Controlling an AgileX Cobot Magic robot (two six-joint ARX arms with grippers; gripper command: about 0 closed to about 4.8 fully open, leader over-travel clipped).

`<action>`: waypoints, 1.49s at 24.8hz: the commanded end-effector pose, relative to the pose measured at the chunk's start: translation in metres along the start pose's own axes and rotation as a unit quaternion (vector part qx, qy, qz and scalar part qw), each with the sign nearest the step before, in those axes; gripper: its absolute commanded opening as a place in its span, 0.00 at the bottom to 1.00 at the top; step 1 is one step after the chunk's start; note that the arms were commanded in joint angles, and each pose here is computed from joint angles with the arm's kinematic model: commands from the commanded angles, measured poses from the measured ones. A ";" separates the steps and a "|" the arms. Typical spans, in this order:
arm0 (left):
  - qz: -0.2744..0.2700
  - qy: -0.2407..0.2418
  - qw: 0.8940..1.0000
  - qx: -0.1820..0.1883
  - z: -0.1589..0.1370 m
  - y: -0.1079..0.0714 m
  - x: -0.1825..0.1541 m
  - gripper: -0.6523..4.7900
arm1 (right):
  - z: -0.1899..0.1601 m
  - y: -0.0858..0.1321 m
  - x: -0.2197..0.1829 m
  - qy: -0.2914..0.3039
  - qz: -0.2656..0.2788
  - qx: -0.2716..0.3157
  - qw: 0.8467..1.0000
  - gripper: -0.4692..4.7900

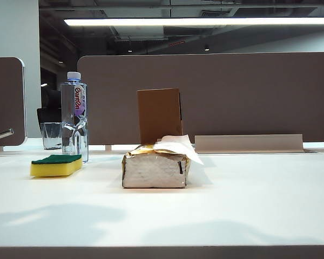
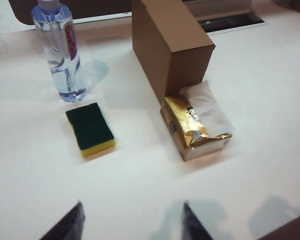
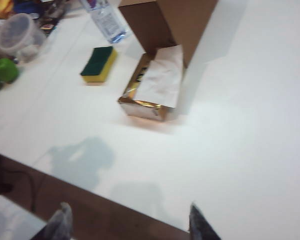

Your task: Move the sponge from right to left to wipe the table, avoiding obstacles on the table, and finally reaching the bottle of mineral water.

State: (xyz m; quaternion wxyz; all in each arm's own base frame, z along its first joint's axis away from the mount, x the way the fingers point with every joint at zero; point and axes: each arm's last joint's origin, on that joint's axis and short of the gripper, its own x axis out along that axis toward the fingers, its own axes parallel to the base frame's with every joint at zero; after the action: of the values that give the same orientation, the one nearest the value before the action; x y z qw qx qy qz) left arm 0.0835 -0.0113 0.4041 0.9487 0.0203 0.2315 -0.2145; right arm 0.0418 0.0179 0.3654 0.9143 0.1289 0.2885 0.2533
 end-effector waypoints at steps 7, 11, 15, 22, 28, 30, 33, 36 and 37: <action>0.057 -0.044 0.997 0.008 -0.022 -0.011 -0.023 0.57 | 0.000 -0.004 -0.005 -0.026 -0.105 -0.045 0.993 0.66; 0.061 -0.053 0.997 0.001 -0.033 -0.014 -0.028 0.57 | -0.006 -0.004 -0.012 -0.032 -0.145 -0.064 0.987 0.66; 0.075 -0.070 0.995 -0.002 -0.044 -0.017 -0.031 0.56 | -0.012 -0.003 -0.019 -0.050 -0.168 -0.077 0.982 0.66; 0.079 -0.086 0.993 -0.007 -0.076 -0.021 -0.032 0.55 | -0.028 -0.002 -0.029 -0.077 -0.182 -0.086 0.976 0.61; 0.095 -0.110 0.989 0.000 -0.090 -0.024 -0.034 0.53 | -0.039 -0.011 -0.015 -0.073 -0.180 -0.075 0.978 0.60; 0.108 -0.115 0.987 0.000 -0.093 -0.024 -0.035 0.50 | -0.041 -0.013 -0.011 -0.081 -0.176 -0.073 0.978 0.58; 0.108 -0.124 0.986 -0.003 -0.097 -0.025 -0.036 0.50 | -0.043 -0.015 -0.007 -0.106 -0.167 -0.073 0.978 0.50; 0.108 -0.139 0.984 -0.006 -0.104 -0.025 -0.034 0.50 | -0.043 -0.018 -0.002 -0.143 -0.162 -0.084 0.973 0.47; 0.108 -0.146 0.983 -0.009 -0.105 -0.025 -0.032 0.50 | -0.043 -0.019 -0.001 -0.144 -0.162 -0.084 0.973 0.46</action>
State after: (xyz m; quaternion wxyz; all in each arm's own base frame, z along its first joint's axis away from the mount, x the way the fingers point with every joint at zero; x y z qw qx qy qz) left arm 0.0008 -0.0064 0.3263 0.9883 0.0126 0.1031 -0.1120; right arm 0.0213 0.0055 0.3217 0.9804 0.0361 0.1652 0.1008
